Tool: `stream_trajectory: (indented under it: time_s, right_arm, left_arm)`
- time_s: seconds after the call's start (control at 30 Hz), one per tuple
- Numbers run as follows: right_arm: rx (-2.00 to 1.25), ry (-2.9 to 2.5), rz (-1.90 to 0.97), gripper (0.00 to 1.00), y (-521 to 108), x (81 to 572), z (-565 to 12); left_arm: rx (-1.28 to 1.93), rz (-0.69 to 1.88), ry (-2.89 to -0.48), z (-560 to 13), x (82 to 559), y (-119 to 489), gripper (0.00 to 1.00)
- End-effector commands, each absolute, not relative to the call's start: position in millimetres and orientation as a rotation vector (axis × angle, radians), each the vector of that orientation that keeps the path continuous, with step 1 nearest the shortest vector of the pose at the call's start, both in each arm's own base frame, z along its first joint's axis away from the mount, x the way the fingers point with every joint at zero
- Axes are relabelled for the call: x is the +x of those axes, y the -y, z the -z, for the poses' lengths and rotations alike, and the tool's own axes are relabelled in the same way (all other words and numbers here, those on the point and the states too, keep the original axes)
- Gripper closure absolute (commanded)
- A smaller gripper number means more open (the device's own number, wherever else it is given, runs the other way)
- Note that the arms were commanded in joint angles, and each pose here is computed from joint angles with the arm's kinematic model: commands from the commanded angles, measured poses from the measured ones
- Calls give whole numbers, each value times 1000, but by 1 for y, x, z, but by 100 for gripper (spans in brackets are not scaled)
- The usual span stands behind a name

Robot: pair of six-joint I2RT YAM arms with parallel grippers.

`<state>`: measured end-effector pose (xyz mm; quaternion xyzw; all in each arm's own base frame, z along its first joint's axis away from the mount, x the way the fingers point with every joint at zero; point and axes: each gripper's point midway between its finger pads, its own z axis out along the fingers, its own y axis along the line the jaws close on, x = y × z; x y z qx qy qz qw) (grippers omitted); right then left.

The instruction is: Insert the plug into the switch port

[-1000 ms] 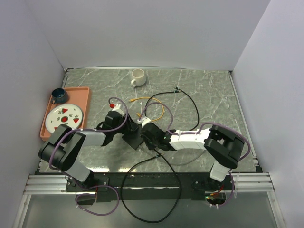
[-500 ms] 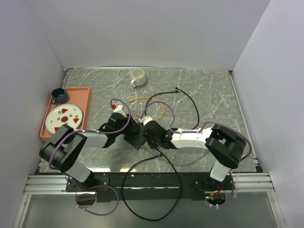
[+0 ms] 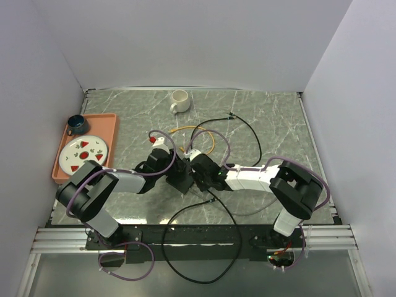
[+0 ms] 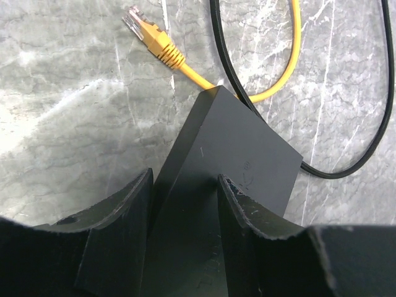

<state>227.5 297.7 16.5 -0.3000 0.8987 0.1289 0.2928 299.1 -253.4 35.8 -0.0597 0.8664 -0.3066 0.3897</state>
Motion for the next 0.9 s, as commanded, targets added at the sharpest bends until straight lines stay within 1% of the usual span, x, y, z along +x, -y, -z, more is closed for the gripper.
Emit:
stream_trajectory:
  time_s: [0.0, 0.2, 0.3, 0.37, 0.4, 0.5, 0.57, 0.6, 0.73, 0.8, 0.83, 0.87]
  right_arm:
    - [-488, -1879, -662, 100, -385, 317, -132]
    - [-502, -1903, -647, 100, -381, 314, -125]
    - [-521, -1936, -647, 100, -380, 309, -114]
    - [-528, -1953, -648, 100, -378, 306, -108]
    - [-532, -1960, -654, 100, -378, 304, -106]
    - [-553, -1987, -653, 100, -376, 299, -98]
    - [-565, -2000, -652, 100, -374, 296, -94]
    - [-572, -2016, -650, 100, -373, 293, -89]
    - [-608, -2056, -671, 100, -371, 282, -78]
    - [-617, -2071, -677, 93, -368, 278, -73]
    - [-619, -2075, -682, 86, -367, 276, -72]
    - [-627, -2079, -688, 83, -367, 273, -71]
  left_arm:
    - [265, 1482, -2608, -45, 125, 348, 53]
    - [230, 1417, -2615, -40, 130, 342, 52]
    - [218, 1335, -2618, -38, 138, 338, 49]
    - [182, 1233, -2640, -32, 146, 331, 43]
    - [181, 1207, -2630, -33, 151, 330, 39]
    - [113, 1124, -2630, -28, 164, 317, 30]
    - [62, 1105, -2618, -27, 173, 305, 27]
    - [47, 1104, -2608, -28, 176, 302, 23]
    - [-20, 1035, -2592, -28, 196, 280, 18]
    - [-32, 993, -2581, -28, 205, 274, 15]
    - [-56, 968, -2588, -27, 208, 267, 15]
    - [-59, 954, -2585, -27, 212, 265, 14]
